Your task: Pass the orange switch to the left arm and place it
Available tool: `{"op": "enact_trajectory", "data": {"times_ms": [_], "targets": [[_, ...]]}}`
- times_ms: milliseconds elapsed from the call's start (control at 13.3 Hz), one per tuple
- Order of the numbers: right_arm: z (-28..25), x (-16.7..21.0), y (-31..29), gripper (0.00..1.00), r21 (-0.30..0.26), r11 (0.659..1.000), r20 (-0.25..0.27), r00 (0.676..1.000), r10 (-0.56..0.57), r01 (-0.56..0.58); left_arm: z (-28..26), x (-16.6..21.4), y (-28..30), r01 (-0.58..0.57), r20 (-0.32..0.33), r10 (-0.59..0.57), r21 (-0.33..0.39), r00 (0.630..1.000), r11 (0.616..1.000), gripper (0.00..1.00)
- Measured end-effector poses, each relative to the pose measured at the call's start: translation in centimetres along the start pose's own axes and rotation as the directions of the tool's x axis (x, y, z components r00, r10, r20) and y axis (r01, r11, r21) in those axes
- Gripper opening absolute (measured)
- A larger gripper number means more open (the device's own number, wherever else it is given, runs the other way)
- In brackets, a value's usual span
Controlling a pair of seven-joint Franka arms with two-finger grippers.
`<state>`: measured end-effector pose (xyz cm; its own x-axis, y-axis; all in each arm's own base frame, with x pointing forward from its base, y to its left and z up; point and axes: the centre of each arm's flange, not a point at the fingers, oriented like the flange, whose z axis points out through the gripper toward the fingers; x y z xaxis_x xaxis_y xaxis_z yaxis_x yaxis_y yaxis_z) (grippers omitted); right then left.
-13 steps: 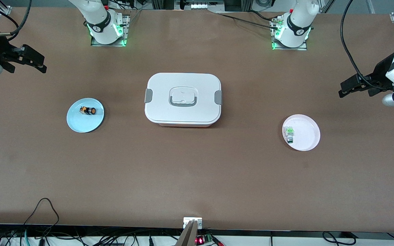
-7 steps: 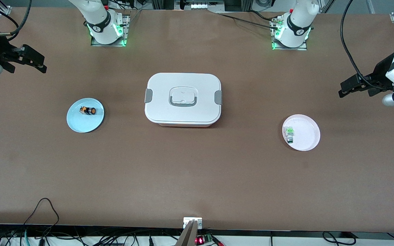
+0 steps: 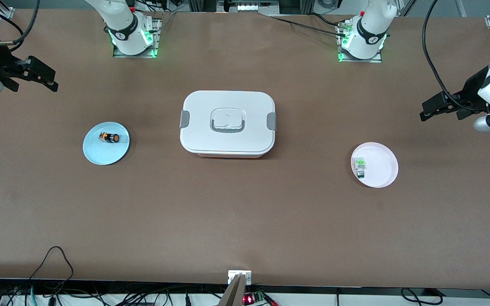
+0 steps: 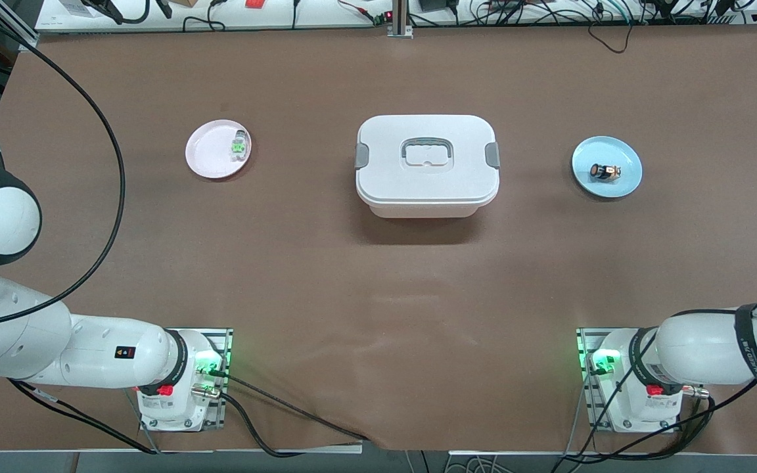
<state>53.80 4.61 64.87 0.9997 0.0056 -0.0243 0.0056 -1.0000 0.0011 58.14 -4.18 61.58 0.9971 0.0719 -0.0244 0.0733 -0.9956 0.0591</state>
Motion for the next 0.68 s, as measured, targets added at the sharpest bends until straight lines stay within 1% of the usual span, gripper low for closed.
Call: {"op": "enact_trajectory", "data": {"times_ms": [677], "targets": [[-0.01,0.00,-0.08,1.00,0.000,1.000,-0.001,1.000,-0.001,0.001,0.01,-0.04,0.24,-0.004,0.000,0.004,0.000,1.000,1.000,1.00]]}}
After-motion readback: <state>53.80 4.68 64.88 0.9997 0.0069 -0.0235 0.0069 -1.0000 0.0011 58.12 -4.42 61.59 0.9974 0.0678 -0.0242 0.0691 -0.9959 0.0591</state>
